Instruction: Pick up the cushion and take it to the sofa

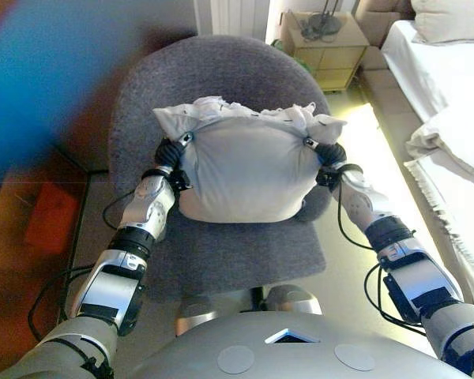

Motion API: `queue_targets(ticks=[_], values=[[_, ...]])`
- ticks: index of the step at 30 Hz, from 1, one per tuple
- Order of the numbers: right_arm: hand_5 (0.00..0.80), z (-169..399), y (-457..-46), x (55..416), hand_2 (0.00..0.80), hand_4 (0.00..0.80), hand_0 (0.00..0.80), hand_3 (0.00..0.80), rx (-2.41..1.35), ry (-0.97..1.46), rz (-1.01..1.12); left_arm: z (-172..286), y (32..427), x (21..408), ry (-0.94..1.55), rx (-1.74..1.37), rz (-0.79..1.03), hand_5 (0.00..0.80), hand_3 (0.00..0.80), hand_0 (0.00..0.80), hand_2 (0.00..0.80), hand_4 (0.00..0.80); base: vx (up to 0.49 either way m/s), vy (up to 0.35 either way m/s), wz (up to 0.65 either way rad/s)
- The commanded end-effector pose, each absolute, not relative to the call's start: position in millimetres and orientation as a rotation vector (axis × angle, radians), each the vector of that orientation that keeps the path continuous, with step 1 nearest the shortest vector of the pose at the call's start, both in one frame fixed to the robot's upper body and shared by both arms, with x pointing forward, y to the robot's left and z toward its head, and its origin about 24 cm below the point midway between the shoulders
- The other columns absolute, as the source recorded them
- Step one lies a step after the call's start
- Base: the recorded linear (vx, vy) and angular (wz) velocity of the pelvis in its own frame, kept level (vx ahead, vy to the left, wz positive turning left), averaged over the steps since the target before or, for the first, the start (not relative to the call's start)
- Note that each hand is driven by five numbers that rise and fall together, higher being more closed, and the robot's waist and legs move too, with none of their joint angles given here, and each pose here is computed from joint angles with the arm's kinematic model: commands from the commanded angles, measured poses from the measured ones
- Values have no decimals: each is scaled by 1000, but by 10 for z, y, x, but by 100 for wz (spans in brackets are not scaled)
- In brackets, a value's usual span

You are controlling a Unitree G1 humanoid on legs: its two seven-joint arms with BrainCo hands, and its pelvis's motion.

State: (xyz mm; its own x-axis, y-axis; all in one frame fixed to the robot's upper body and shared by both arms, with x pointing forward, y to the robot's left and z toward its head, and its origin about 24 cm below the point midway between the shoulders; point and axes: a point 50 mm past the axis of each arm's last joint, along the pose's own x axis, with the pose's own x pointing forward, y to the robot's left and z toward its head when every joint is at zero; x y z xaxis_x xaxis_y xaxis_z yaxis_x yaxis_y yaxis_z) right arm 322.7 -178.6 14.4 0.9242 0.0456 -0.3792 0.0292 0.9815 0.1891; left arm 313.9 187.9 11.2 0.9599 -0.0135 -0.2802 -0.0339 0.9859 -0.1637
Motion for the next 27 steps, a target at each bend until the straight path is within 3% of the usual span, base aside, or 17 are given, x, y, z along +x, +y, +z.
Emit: queue_targets(ticks=[1, 6, 15, 27], values=[[800, 626, -1493, 3458, 800, 800, 800, 800, 267, 170, 86, 693, 1700, 3486, 53, -211, -62, 800, 800, 800, 800, 800, -29, 179, 1], [800, 572, -1508, 3475, 800, 800, 800, 800, 277, 188, 32, 668, 1649, 3484, 80, -184, -97, 800, 800, 800, 800, 800, 107, 24, 5], [800, 752, -1536, 3626, 800, 800, 800, 800, 202, 222, 61, 693, 1764, 3504, 110, -170, -113, 800, 800, 800, 800, 800, 145, -193, 16], [800, 1329, -1327, 3962, 800, 800, 800, 800, 235, 118, 98, 1352, 1799, 3868, -20, -88, -82, 800, 800, 800, 800, 800, -112, -110, 7]])
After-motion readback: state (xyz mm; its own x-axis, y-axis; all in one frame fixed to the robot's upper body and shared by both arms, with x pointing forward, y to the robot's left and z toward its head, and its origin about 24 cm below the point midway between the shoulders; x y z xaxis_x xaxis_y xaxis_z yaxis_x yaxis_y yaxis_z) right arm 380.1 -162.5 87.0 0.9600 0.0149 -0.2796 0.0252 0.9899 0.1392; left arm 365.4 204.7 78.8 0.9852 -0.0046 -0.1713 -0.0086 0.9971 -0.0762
